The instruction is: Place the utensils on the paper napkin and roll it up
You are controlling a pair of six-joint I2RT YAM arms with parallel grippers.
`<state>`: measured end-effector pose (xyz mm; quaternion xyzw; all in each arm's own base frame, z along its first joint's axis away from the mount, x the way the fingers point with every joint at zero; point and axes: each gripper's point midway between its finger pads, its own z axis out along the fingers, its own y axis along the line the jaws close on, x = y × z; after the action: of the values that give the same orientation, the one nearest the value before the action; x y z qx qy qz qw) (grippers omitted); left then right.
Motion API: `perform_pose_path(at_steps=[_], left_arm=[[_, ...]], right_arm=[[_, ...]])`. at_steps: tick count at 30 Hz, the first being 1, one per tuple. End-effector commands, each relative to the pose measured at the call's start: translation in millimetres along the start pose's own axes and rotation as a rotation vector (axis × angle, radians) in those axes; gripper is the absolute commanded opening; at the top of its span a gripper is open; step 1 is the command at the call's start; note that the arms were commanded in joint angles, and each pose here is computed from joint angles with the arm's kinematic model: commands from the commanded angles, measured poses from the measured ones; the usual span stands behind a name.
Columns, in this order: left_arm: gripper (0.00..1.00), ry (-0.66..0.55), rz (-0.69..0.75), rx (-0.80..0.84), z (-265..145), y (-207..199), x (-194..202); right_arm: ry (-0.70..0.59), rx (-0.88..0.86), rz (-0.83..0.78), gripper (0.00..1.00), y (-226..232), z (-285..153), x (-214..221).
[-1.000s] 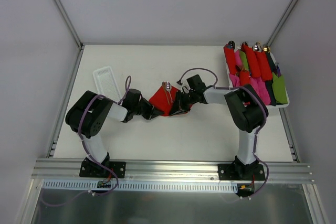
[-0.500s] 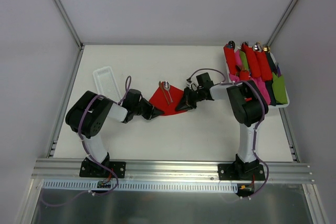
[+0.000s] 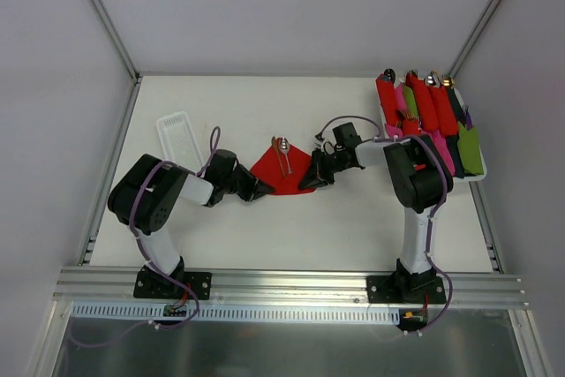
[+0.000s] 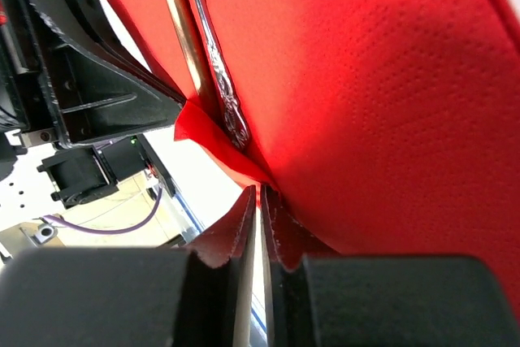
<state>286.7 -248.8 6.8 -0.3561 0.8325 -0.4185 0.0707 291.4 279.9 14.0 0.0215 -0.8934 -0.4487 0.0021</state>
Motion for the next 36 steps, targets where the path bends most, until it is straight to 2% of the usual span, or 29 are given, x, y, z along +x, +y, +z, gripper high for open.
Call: perform_pose_path(at_steps=[1, 4, 5, 8, 12, 17, 27, 33, 36], left_arm=[[0.0, -0.077, 0.067, -0.202, -7, 54, -17], [0.0, -0.081, 0.219, -0.09, -17, 16, -16], [0.05, -0.083, 0.291, -0.042, -21, 4, -16], [0.1, -0.071, 0.404, 0.051, -34, -29, -8], [0.11, -0.01, 0.493, 0.143, -43, -58, 8], [0.1, 0.083, 0.564, 0.242, -42, -73, 33], [0.07, 0.172, 0.524, 0.193, -15, -56, 41], [0.0, 0.135, 0.443, 0.077, -3, -27, 29], [0.0, 0.092, 0.382, -0.007, -1, -6, 18]], right_arm=[[-0.009, 0.133, -0.007, 0.09, -26, -8, 3], [-0.009, 0.141, -0.023, 0.09, -24, -10, 2], [-0.006, 0.144, -0.029, 0.09, -24, -11, 3], [-0.009, 0.144, -0.037, 0.09, -22, -12, 1], [-0.007, 0.138, -0.036, 0.08, -18, -11, 0], [0.001, 0.132, -0.031, 0.08, -18, -10, 1], [0.014, 0.12, -0.046, 0.09, -13, -6, 2], [0.027, 0.118, -0.055, 0.09, -11, -5, 3], [0.036, 0.117, -0.054, 0.09, -12, -4, 4]])
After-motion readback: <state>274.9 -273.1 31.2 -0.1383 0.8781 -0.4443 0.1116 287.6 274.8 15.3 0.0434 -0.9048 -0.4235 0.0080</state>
